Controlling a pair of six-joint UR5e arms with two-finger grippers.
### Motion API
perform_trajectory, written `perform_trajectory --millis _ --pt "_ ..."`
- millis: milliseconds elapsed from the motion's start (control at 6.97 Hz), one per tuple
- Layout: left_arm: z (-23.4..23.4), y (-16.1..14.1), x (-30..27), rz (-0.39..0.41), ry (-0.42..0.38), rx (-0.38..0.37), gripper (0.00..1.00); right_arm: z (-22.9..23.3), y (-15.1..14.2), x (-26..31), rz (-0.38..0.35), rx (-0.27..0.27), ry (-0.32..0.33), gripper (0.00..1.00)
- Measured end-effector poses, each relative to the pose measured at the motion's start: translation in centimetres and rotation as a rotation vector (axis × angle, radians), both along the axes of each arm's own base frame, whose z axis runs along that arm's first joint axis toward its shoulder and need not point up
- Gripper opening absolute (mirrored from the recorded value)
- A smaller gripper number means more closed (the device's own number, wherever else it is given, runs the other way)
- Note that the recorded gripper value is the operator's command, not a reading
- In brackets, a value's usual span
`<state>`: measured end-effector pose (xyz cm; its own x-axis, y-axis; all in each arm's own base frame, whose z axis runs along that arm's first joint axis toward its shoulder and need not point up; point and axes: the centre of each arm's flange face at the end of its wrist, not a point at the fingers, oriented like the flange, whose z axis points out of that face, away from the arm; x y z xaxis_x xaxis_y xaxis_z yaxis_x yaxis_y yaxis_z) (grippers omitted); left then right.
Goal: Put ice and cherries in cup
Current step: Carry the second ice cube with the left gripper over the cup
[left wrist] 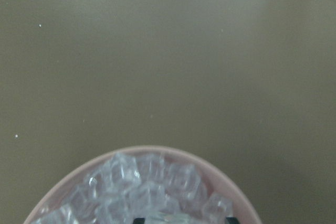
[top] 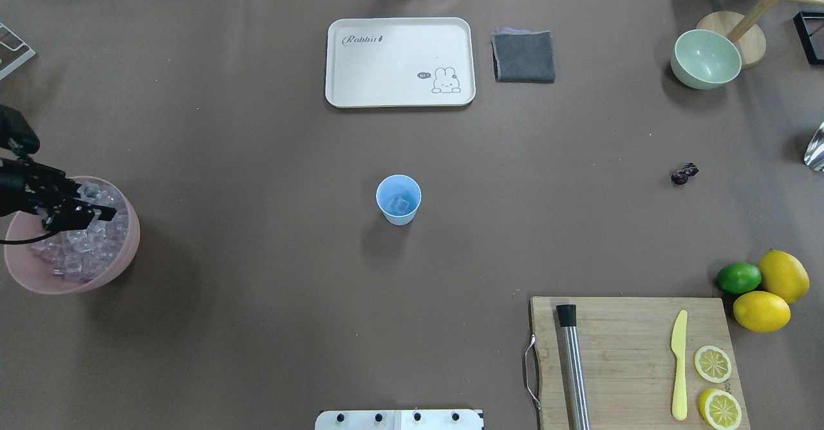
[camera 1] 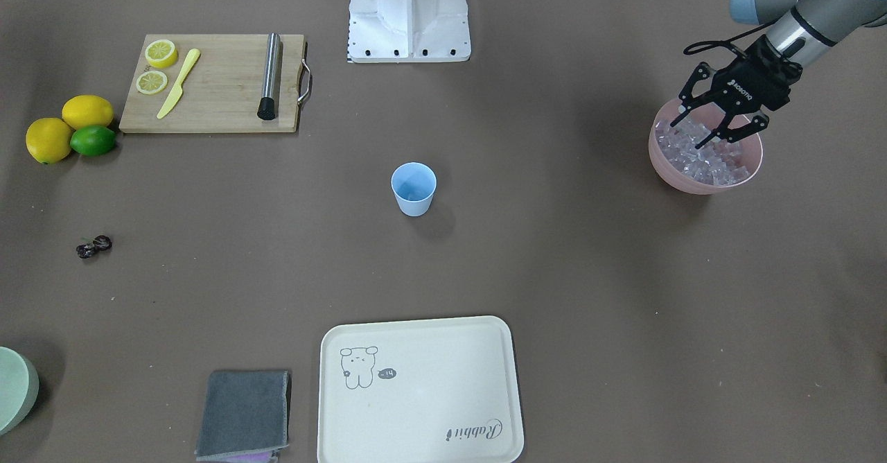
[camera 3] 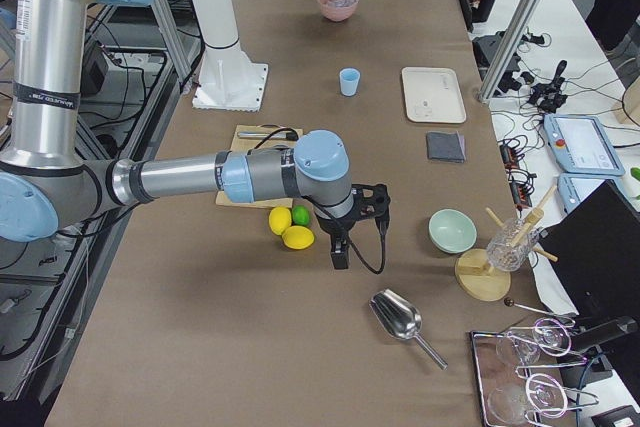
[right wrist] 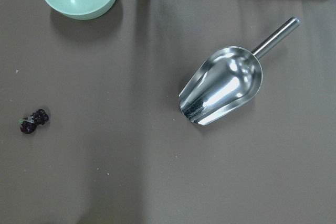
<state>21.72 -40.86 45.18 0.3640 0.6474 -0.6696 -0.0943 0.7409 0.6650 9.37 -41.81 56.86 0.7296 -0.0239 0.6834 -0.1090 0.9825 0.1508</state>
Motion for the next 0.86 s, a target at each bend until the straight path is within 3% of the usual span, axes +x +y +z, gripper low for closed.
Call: perform_trajectory --millis 430,861 --pt "-10.4 -3.7 6.6 -0.128 0.215 -0.3 0.0 -0.1 0.0 0.0 0.0 0.002 -0.001 1.0" --pt "-18.8 -1.2 21.0 -0.257 0.36 -0.433 0.0 -0.1 0.0 0.0 -0.001 0.004 0.0 1.0"
